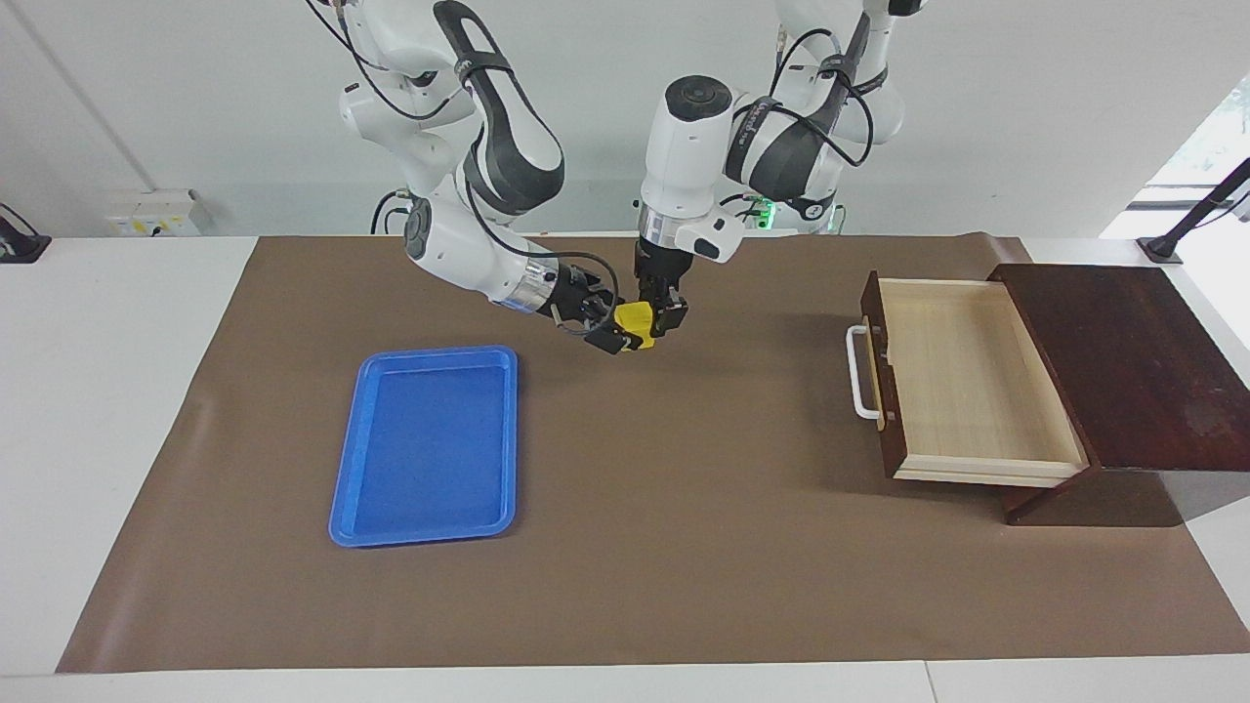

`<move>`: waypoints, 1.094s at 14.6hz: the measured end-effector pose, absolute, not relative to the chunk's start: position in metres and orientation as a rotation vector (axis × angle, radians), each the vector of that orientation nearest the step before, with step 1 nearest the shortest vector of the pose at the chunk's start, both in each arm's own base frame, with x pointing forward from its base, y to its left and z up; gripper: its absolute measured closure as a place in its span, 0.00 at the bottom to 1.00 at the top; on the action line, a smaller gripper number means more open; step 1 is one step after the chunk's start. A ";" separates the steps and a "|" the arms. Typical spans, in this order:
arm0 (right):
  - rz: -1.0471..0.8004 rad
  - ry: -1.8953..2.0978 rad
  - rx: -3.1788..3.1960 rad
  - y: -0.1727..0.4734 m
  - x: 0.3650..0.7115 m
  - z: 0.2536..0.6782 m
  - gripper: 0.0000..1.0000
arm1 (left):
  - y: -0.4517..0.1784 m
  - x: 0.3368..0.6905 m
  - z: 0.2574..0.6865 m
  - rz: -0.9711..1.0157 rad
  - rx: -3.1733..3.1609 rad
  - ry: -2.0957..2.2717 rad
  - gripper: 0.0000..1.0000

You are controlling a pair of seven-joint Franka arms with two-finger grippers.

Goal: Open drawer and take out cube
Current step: 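Grasp the yellow cube with the right gripper beside the left gripper, then carry the cube over the blue tray while the left gripper pushes drawer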

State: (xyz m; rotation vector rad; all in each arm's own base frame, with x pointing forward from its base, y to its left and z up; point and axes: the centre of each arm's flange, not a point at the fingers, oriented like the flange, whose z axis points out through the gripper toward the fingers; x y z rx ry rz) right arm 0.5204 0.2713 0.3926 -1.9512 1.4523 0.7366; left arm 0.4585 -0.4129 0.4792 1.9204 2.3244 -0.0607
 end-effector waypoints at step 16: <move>0.742 1.555 -1.882 0.263 0.525 0.391 0.43 | -0.415 0.455 0.478 -0.059 1.943 2.324 0.45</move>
